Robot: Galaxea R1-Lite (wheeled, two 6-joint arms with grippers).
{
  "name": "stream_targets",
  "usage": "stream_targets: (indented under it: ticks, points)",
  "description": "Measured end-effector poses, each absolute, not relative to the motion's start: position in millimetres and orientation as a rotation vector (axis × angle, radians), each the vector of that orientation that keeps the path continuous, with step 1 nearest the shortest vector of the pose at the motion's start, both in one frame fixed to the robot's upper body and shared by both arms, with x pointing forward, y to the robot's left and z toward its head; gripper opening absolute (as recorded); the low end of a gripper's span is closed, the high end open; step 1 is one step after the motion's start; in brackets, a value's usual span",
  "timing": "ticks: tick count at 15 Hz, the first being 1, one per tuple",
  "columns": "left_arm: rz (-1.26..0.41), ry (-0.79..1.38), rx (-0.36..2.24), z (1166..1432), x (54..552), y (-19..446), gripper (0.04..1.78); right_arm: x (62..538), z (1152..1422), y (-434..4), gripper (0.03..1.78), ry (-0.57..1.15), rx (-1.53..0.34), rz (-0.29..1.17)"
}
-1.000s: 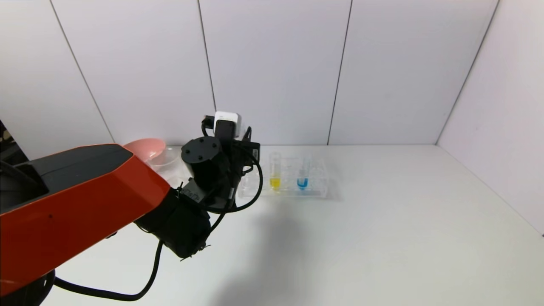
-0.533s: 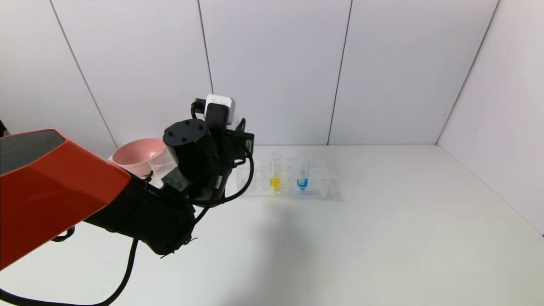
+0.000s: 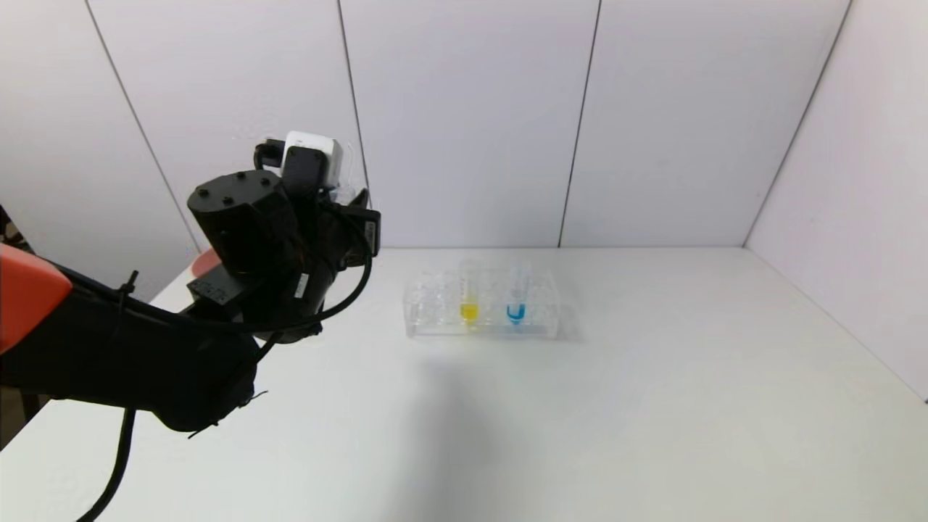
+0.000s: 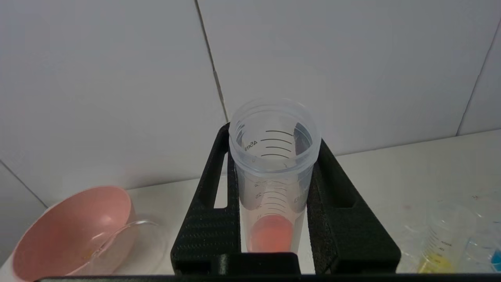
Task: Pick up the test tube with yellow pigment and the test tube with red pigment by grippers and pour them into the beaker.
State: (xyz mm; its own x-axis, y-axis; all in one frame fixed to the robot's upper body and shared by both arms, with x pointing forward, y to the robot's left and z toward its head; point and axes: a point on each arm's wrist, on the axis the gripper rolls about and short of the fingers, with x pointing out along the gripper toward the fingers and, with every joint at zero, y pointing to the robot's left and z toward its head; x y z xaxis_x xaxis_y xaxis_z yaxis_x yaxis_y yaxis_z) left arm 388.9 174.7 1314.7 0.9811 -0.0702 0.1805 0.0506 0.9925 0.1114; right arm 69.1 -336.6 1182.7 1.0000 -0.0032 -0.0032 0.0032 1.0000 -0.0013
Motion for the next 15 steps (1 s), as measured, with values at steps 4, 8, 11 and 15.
stream_targets:
  ticks: [4,8,11,15]
  points:
    - [0.014,-0.186,0.115,1320.9,391.6,205.4,0.49,69.1,1182.7,-336.6,1.70,0.003,-0.001,-0.004]
    - [0.081,-0.160,0.133,1323.6,391.1,236.4,0.49,69.1,1182.7,-336.6,1.70,0.003,-0.001,-0.004]
    - [0.114,-0.144,0.144,1326.9,393.3,261.3,0.49,69.1,1182.7,-336.6,1.70,0.003,-0.001,-0.004]
    - [0.167,-0.151,0.150,1330.2,398.3,293.9,0.49,69.1,1182.7,-336.6,1.70,0.003,-0.001,-0.003]
